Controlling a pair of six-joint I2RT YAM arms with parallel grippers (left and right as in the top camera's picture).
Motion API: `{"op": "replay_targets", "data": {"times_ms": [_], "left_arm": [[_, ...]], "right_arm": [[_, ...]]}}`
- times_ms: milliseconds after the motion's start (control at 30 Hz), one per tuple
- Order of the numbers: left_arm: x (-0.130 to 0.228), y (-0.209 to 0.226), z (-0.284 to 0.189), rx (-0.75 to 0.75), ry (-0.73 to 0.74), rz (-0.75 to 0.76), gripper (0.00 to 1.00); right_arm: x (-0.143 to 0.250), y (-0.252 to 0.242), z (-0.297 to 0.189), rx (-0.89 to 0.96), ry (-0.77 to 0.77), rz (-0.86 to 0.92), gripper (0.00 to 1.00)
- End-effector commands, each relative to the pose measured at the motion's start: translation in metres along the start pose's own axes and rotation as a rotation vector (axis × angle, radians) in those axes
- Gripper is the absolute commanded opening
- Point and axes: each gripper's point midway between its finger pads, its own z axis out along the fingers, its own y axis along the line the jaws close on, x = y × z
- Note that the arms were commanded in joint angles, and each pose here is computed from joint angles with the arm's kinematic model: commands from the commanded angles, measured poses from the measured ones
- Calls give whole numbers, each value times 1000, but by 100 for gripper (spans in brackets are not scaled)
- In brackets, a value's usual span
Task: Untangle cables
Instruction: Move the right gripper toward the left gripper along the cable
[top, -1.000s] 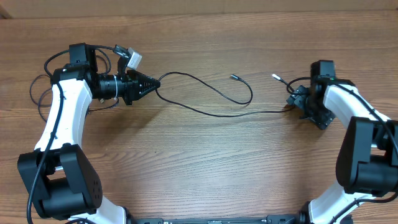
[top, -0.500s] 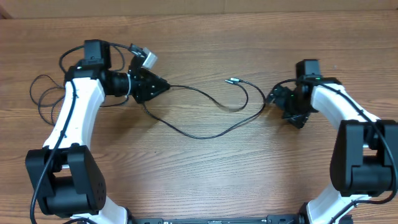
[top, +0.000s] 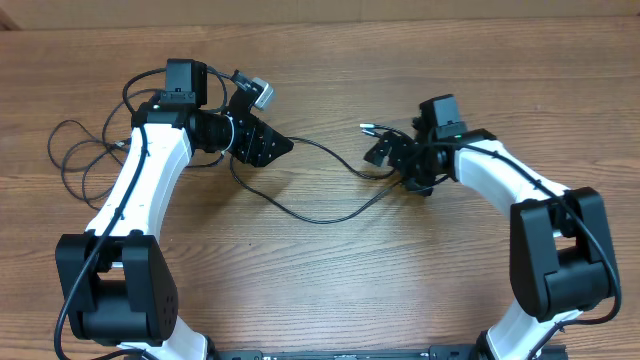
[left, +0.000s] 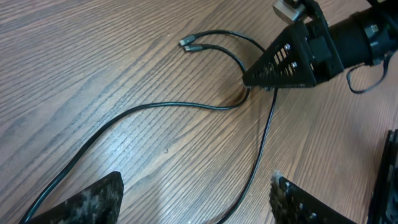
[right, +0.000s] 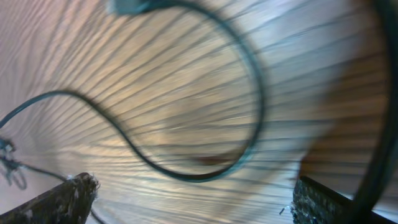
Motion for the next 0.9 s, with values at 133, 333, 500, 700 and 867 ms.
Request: {"op": "replay_targets", "data": {"times_ms": [133, 333, 500, 700, 867], "left_arm": [[5, 21, 3, -113, 30, -107, 78], [8, 35, 1, -191, 42, -169, 78], [8, 35, 1, -193, 42, -172, 79], [8, 35, 1, -194, 42, -176, 80], [7, 36, 1, -196, 36, -176, 81]], "right_arm": [[33, 27, 19, -5, 45, -49, 100], [60, 56, 32, -19, 47, -163, 100], [65, 67, 37, -28, 28, -208, 100], [53, 32, 21, 84, 64, -105, 100], [31, -7, -23, 209, 127, 6, 100]]}}
